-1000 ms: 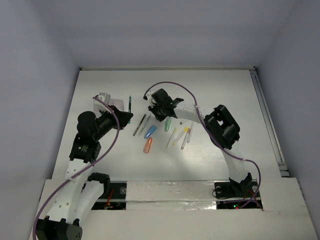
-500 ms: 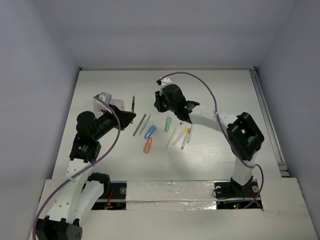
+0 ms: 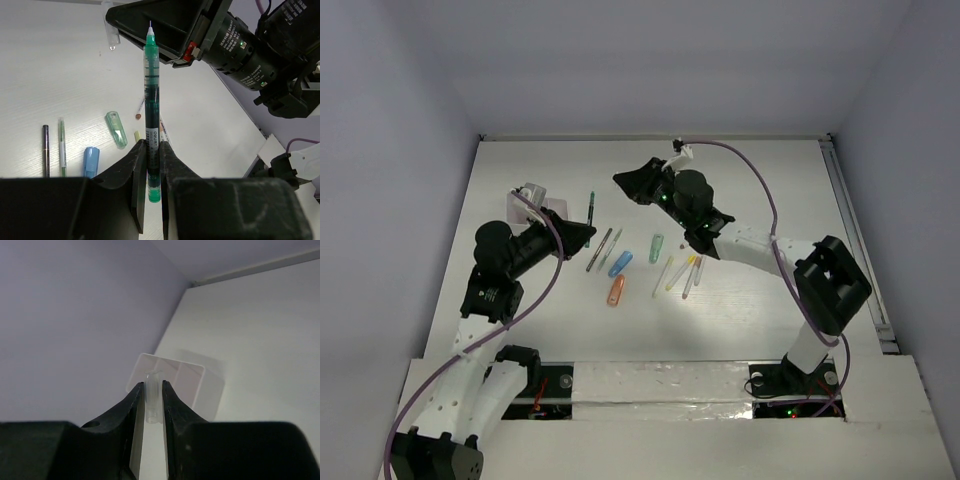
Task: Sort the stationery into containers
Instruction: Close the pen cap on the pen.
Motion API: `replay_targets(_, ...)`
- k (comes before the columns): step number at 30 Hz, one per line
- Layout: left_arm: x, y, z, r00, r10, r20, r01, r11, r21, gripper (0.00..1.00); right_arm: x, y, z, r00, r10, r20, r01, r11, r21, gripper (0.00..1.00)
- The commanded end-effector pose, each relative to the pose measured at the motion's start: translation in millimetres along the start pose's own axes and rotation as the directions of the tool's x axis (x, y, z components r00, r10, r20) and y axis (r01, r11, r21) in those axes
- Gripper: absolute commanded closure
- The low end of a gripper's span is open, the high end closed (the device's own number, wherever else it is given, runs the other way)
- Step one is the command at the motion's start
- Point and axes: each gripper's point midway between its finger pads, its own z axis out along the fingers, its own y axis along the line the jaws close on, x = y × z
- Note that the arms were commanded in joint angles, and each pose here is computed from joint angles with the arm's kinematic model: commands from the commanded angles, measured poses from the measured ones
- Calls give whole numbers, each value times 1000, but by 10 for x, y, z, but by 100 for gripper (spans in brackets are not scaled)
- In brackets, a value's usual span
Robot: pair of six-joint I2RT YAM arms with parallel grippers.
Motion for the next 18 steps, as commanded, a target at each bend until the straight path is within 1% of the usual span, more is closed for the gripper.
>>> replay_targets(1,-71,-80,15,999,23,26,-24,999,42,100,-344,568,-123,980,172,103,-145,963,-227,100)
replay_targets(2,-74,-82,15,999,24,27,-25,999,43,100,-353,586,-136,971,215,103,-186,952,-243,100)
replay_targets(4,-71,-67,19,999,21,27,-22,999,36,100,-383,640,-172,959,259,115,-216,931,-294,100)
replay_targets(6,-69,-30,24,999,17,27,-17,1000,17,100,-370,681,-159,949,302,96,-257,912,-320,100)
replay_targets(7,-60,-18,25,1000,15,23,-16,1000,11,100,-346,766,-175,949,310,64,-268,894,-358,100)
replay_targets(8,-55,-5,34,1000,12,19,-12,1000,8,100,-307,766,-151,941,335,44,-297,882,-365,100)
replay_targets(10,-51,10,35,1000,10,17,-10,1000,0,100,-318,832,-158,934,356,30,-315,860,-400,100)
replay_targets(12,-42,30,40,1000,7,15,-7,1000,-9,100,-318,868,-157,931,363,19,-323,849,-417,100)
replay_targets(18,-17,53,59,1000,0,2,0,1000,-12,100,-279,881,-166,940,341,2,-309,855,-417,100)
